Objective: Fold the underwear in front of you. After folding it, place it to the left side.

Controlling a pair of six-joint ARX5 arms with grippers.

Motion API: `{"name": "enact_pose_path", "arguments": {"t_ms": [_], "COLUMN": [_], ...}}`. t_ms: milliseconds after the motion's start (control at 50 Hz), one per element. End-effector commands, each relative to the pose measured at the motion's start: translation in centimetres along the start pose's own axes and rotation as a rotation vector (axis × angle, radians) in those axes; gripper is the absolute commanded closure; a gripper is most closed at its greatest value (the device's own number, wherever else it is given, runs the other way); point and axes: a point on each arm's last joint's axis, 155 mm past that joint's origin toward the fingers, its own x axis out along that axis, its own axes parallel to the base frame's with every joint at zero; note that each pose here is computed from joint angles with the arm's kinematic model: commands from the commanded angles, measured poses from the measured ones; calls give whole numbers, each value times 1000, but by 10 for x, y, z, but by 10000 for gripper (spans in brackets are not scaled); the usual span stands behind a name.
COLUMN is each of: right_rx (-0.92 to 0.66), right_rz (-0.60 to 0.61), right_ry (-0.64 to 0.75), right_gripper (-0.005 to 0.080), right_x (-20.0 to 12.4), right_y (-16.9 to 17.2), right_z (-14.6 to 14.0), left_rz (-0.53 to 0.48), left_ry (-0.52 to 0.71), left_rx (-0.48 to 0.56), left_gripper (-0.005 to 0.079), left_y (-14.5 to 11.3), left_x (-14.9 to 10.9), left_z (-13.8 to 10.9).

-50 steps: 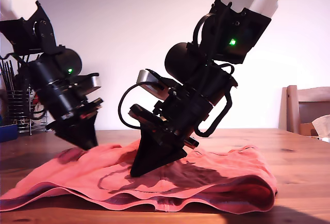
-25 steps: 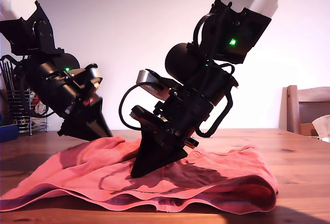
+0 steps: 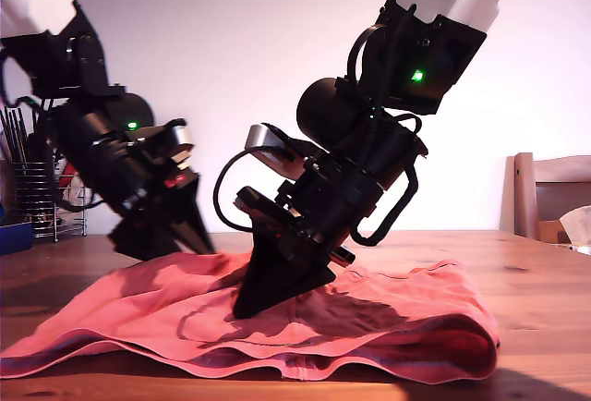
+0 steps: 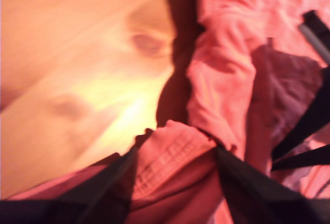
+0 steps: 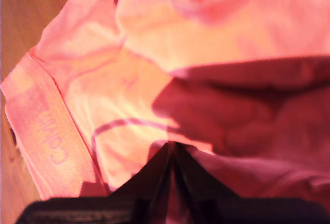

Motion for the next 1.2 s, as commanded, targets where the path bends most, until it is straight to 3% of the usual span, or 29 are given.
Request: {"name": "enact_pose_path", "arguments": {"t_ms": [0,120,200,280,380,400,660,820,1180], "right_rx": [17,18,17,17,19,19,23,25,19], "right_rz": [11,12,12,12,15,15,16,15,9], "right_ry": [33,34,34,34,36,36,43,49,71], "right_gripper": [763,763,763,763,763,763,763,763,763], "right_x": [9,9,9,9,9,9,9,9,9], "right_y": [-3,-3,-3,-3,-3,-3,-2,-2,-4], "right_z": [-15,-15,-15,-15,-16,-16,-18,-19,-25], "left_rz": [-41,-51,-39,-30,11,15,66,158,247], "left_ry": [19,41,81,101,106,99,10,-7,-109], "left_rx": [-14,-19,-10,-6,11,15,6,-9,-18], "left_gripper": [271,285,364,496,755,776,762,762,762], "left_y": [-3,-6,-6,-6,2,3,20,44,68], "left_x": [10,10,11,13,14,14,9,2,-31], "left_z": [-7,-13,-22,-28,-27,-25,-3,1,41]}}
